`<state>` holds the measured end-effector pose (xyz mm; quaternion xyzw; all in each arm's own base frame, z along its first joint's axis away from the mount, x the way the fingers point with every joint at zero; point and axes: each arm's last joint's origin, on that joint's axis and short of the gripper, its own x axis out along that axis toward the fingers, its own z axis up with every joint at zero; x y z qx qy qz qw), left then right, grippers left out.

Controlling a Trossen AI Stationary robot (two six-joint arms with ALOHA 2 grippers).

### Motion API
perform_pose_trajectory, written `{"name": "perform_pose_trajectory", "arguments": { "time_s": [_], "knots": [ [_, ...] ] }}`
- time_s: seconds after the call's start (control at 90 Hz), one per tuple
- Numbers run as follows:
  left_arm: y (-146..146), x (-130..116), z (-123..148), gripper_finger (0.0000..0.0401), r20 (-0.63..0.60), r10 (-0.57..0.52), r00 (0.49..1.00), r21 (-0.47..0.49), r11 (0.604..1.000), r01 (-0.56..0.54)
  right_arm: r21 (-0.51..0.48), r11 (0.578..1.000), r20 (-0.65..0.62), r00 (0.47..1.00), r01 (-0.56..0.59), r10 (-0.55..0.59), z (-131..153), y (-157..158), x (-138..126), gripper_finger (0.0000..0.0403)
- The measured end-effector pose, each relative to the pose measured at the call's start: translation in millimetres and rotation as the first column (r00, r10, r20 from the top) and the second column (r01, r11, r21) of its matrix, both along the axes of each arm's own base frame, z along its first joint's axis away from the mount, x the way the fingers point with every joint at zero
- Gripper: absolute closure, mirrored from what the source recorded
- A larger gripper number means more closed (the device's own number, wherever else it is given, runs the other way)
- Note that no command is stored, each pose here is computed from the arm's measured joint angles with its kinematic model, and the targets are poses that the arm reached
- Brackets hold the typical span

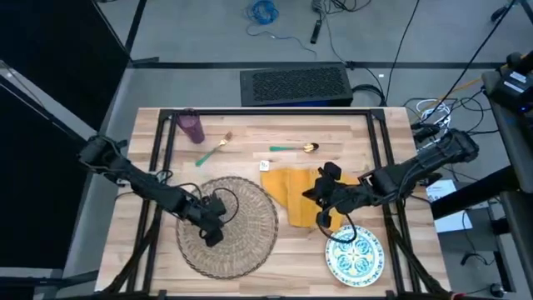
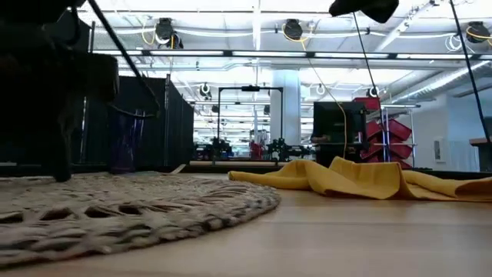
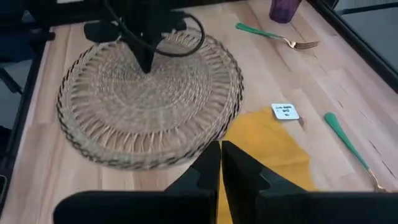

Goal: Set table place
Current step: Move the brown tablemat to the center of the table

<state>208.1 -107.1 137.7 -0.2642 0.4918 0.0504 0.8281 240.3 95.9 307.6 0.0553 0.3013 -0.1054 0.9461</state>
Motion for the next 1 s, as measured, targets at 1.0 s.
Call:
{"name": "perform_pose_trajectory", "arguments": {
  "time_s": [1.0],
  "knots": [
    [10,107,-10,0.0401,0.054,-0.2,0.978,-0.024,0.979,0.202,0.012,1.0,0.122,0.993,-0.011,0.01,31,-12,-29,0.0403]
  ]
}}
